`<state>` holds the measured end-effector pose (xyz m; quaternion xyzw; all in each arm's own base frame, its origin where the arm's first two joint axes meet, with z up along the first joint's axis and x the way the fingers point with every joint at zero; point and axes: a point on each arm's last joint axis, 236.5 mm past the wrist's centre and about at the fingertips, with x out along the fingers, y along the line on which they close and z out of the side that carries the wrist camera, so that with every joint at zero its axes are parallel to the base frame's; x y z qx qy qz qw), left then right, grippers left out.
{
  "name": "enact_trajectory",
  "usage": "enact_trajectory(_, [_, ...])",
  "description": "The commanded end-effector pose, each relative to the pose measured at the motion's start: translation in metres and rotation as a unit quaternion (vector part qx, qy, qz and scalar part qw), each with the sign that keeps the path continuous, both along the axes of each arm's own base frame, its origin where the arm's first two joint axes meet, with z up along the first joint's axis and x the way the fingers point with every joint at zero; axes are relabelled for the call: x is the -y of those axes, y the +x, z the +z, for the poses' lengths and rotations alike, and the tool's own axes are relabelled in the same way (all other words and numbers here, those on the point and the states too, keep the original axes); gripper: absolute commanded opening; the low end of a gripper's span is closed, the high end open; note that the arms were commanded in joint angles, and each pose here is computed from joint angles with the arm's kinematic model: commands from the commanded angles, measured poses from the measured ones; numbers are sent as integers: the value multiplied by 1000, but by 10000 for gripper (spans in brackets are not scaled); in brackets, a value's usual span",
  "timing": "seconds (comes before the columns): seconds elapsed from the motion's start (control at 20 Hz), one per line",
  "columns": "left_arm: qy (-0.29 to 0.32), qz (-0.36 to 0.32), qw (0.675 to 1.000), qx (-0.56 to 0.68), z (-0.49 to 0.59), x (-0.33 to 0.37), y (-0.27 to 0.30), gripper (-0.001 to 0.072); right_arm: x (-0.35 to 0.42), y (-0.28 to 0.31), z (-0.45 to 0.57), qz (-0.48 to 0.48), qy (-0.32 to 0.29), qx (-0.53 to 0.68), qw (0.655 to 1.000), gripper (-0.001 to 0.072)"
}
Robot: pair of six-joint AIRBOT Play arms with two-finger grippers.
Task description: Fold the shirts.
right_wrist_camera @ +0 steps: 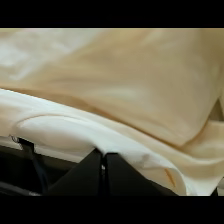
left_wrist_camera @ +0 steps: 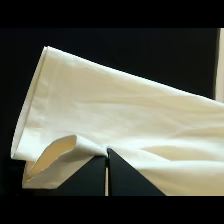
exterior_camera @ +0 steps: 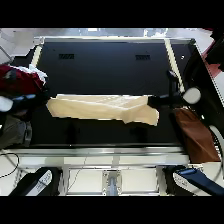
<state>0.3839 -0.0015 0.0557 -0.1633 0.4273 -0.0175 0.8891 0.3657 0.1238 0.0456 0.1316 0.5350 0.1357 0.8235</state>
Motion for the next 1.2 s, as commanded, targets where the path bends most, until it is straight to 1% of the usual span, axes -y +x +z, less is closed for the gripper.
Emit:
enact_trajectory(0.0, [57,-54,996,-42,-48,15,38,5,4,63,-27,11,-37,3,999,13])
enact_trajectory(0.1, [70,-57,995,-47,-66,19,50,5,12,77,-59,11,-63,-26,998,14])
enact_trajectory(0.25, [95,-46,993,-47,-83,12,62,5,13,76,-113,6,-69,-84,994,14])
enact_trajectory(0.4, [122,-34,990,-70,-100,-3,60,5,14,73,-149,6,-73,-116,991,14])
enact_trajectory(0.5, [132,-38,987,-80,-109,-7,59,6,14,76,-159,1,-73,-116,991,14])
enact_trajectory(0.85, [124,-30,987,-98,-128,-7,59,7,13,86,-157,-6,-70,-98,993,17])
enact_trajectory(0.9, [124,-29,987,-97,-127,-7,60,20,12,85,-154,-4,-68,-101,993,20])
enact_trajectory(0.95, [124,-30,987,-94,-121,-6,62,137,10,85,-148,0,-65,-103,993,47])
enact_trajectory(1.0, [124,-28,989,-80,-109,-6,67,499,9,87,-135,12,-66,-98,993,201])
enact_trajectory(1.05, [125,-25,990,-60,-92,-7,74,720,7,93,-116,26,-69,-80,994,380])
enact_trajectory(1.1, [127,-20,991,-33,-68,-9,82,704,8,101,-88,37,-74,-50,995,408])
enact_trajectory(1.15, [128,-12,992,5,-35,-11,90,704,10,108,-56,42,-83,-15,996,409])
